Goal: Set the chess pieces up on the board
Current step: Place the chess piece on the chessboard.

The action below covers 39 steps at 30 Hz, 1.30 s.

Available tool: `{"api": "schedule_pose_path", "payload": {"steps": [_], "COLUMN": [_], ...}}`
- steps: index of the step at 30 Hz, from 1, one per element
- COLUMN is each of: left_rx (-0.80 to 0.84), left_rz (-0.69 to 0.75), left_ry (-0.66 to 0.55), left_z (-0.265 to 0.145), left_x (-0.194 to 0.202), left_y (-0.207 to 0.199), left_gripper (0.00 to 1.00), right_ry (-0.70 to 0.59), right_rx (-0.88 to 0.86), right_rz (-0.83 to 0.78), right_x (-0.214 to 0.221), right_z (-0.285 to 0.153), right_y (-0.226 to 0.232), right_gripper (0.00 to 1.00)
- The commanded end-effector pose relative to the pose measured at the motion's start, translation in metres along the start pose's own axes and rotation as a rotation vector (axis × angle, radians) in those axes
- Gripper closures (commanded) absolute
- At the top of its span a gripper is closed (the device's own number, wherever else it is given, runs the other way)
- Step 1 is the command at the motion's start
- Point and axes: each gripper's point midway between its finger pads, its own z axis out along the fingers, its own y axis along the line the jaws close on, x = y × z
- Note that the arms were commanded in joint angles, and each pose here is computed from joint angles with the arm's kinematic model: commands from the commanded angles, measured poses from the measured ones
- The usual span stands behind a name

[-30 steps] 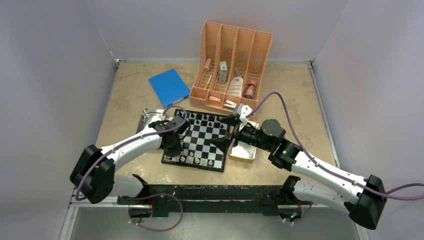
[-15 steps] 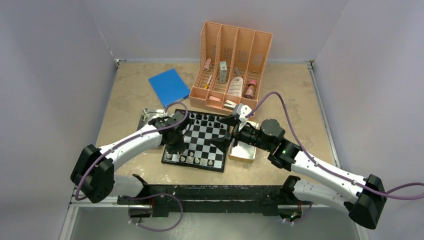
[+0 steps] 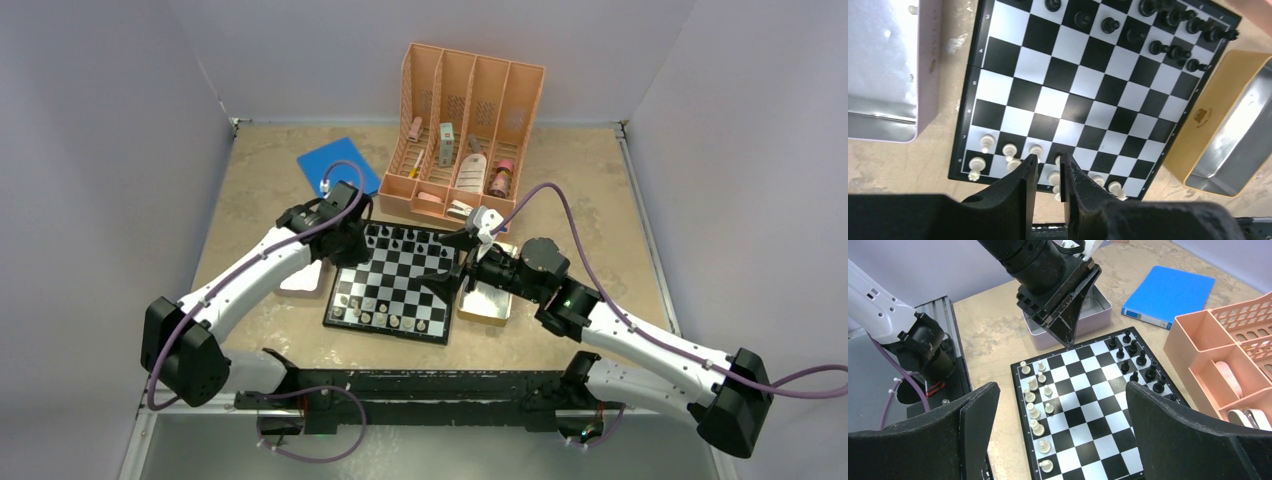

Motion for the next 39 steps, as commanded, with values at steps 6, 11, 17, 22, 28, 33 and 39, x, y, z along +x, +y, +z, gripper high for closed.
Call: {"api": "schedule_pose_path", "payload": {"steps": [6, 11, 17, 22, 28, 33, 39], "left_rx": [0.041, 0.029, -0.003, -0.017, -0.057, -0.093, -0.107], "left_rz": [0.022, 0.003, 0.015, 0.028, 0.041, 0.038, 0.035], "left_ry": [0.119, 0.184, 0.219, 0.217, 0.204, 0.215, 0.225], "left_z": [-0.012, 0.006, 0.024, 0.033, 0.039, 0.039, 0.040], "left_x": [0.043, 0.067, 0.077, 0.078, 0.075, 0.078, 0.082], "left_y": [0.019, 0.029, 0.035, 0.037, 0.043, 0.050, 0.054], "left_gripper": [0.79, 0.79, 0.79, 0.79, 0.79, 0.81, 0.85], "right_ry": [-0.060, -0.054, -0.053, -0.054, -0.051, -0.051, -0.049], "right_rx": [0.008, 0.000, 0.004, 0.007, 0.006, 0.007, 0.004], "right_rz": [-0.006, -0.003, -0.002, -0.003, -0.003, -0.003, -0.002], "right_x": [-0.020, -0.019, -0.018, -0.018, -0.017, -0.016, -0.016], "right_z": [0.000, 0.002, 0.002, 0.002, 0.002, 0.002, 0.003], "right_y": [0.000, 0.001, 0.000, 0.000, -0.001, -0.001, 0.000], "right_gripper": [0.01, 0.01, 0.01, 0.01, 0.01, 0.01, 0.01]}}
